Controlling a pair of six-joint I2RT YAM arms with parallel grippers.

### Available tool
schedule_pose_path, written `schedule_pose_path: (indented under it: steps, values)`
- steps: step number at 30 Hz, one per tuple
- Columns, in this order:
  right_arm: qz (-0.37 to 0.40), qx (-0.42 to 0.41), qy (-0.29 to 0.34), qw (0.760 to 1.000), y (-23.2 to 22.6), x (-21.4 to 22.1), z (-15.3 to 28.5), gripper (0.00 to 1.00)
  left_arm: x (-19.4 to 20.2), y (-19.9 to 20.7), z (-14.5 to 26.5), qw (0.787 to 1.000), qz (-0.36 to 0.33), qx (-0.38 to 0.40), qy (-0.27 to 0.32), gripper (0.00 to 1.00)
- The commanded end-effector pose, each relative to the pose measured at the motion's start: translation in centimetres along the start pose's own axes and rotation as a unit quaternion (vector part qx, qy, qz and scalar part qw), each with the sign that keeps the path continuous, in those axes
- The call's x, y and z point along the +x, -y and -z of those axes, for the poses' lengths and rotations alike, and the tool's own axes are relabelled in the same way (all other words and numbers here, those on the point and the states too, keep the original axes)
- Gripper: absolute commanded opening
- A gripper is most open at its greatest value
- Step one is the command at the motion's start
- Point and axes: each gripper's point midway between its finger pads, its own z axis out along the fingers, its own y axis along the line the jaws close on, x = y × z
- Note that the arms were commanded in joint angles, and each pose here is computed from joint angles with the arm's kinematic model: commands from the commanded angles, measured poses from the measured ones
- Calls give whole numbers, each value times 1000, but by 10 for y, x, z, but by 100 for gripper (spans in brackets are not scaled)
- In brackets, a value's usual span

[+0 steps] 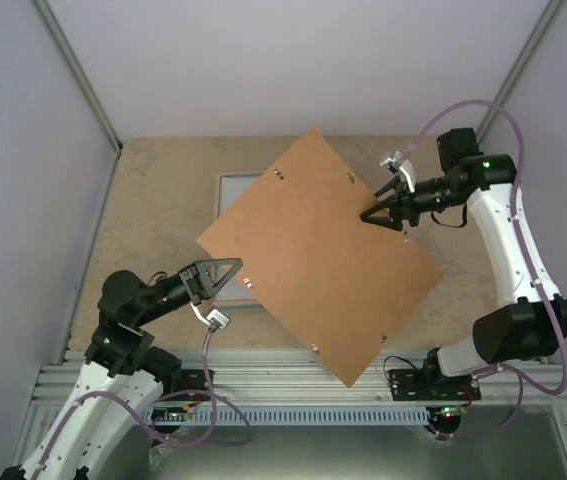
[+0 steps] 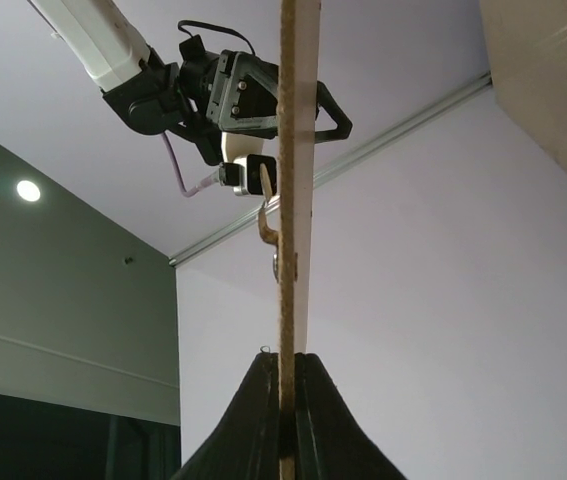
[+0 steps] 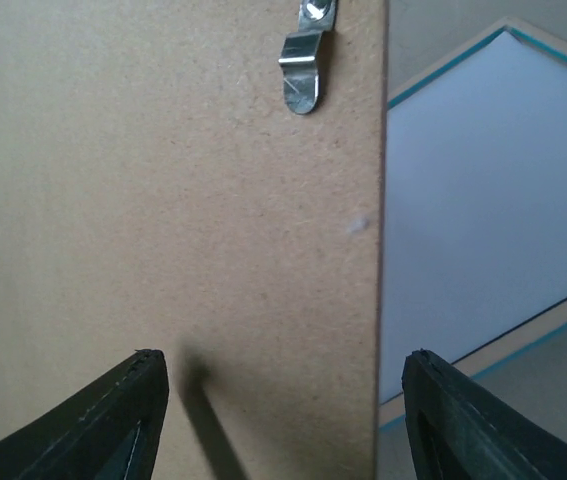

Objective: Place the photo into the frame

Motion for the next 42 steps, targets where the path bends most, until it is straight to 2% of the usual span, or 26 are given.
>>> schedule_pose_path:
  steps: [1, 5, 11, 13, 15, 22, 25, 28, 30, 32, 34, 36, 39, 42]
  values:
    - [-14, -38, 20, 999, -12, -1, -2, 62, 6, -25, 3, 994, -97, -52, -15, 0]
    - [-33, -63, 39, 997, -19, -9, -1, 42, 6, -17, 2, 994, -92, -45, -21, 0]
    - [-42, -74, 46, 995, -22, -11, -1, 2, 19, -7, -2, 996, -69, -32, -56, 0]
    - [-44, -69, 45, 996, -19, -11, 0, 1, 25, -4, -3, 995, -61, -25, -72, 8]
    - [-50, -65, 59, 995, -14, -16, 7, 1, 34, 2, -5, 994, -49, -14, -92, 24]
    - [-56, -47, 177, 982, 17, -51, 69, 1, 74, 13, -8, 983, 29, 3, -182, 71]
    - [-47, -41, 218, 974, 25, -64, 91, 1, 94, 24, -8, 969, 90, 18, -230, 86]
    - [-16, -28, 250, 968, 30, -77, 105, 1, 115, 43, -5, 939, 189, 53, -284, 96]
    - [-5, -19, 268, 963, 27, -82, 111, 1, 129, 49, -6, 909, 268, 58, -313, 99]
    - [-11, -12, 287, 958, 21, -88, 116, 1, 145, 47, -10, 863, 375, 57, -333, 99]
    - [-3, -7, 298, 955, 18, -95, 120, 0, 154, 52, -18, 786, 507, 79, -345, 99]
    - [-6, -8, 303, 953, 19, -101, 122, 1, 155, 49, -34, 707, 618, 96, -331, 99]
    - [-5, -12, 313, 950, 16, -106, 122, 1, 137, 33, -60, 611, 742, 113, -253, 98]
    - [-6, -19, 318, 948, 9, -111, 121, 1, 123, 22, -77, 529, 820, 102, -193, 97]
